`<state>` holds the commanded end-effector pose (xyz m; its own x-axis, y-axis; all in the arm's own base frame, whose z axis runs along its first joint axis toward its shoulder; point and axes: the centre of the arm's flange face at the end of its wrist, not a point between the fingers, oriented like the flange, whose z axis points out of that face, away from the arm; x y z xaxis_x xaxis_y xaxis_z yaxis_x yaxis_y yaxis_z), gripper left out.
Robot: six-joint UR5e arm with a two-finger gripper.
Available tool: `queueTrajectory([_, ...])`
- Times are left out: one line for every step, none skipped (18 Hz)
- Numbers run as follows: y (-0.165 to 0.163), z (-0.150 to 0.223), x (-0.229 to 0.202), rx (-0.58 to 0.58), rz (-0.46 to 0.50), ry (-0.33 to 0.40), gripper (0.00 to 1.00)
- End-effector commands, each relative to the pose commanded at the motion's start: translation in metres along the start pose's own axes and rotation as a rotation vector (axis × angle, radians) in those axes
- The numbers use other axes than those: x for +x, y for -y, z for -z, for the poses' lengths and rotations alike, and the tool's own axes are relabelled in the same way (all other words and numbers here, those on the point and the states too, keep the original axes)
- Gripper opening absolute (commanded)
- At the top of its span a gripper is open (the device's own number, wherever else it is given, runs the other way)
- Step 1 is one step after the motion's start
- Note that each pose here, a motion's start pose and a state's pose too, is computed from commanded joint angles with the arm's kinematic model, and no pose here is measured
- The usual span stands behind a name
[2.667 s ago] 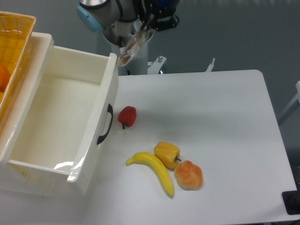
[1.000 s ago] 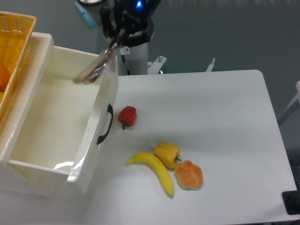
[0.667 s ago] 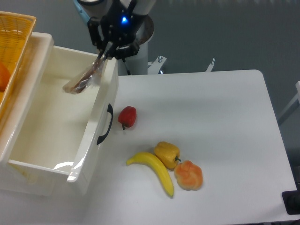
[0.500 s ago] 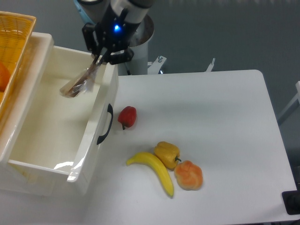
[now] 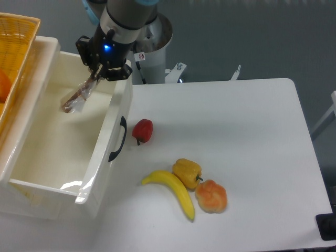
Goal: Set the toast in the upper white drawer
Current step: 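Lower the bagged toast down into the white drawer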
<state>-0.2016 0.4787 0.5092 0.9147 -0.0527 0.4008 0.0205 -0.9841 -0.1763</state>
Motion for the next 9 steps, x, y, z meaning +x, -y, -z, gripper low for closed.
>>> queueTrajectory([0.001,-0.003,0.000,-0.003,0.002,-0.005,0.00])
queueTrajectory([0.002,-0.005,-0.002,-0.009,0.014,-0.008,0.00])
queueTrajectory([0.005,-0.010,0.000,-0.017,0.018,-0.013,0.00])
queueTrajectory([0.008,-0.014,0.000,-0.022,0.026,-0.018,0.00])
queueTrajectory([0.009,-0.017,-0.002,-0.026,0.040,-0.024,0.00])
queueTrajectory([0.011,-0.020,-0.004,-0.029,0.049,-0.028,0.00])
queueTrajectory([0.012,-0.024,-0.005,-0.038,0.053,-0.034,0.00])
queueTrajectory([0.014,-0.026,-0.004,-0.040,0.050,-0.036,0.00])
queueTrajectory([0.015,-0.028,-0.004,-0.043,0.051,-0.038,0.00])
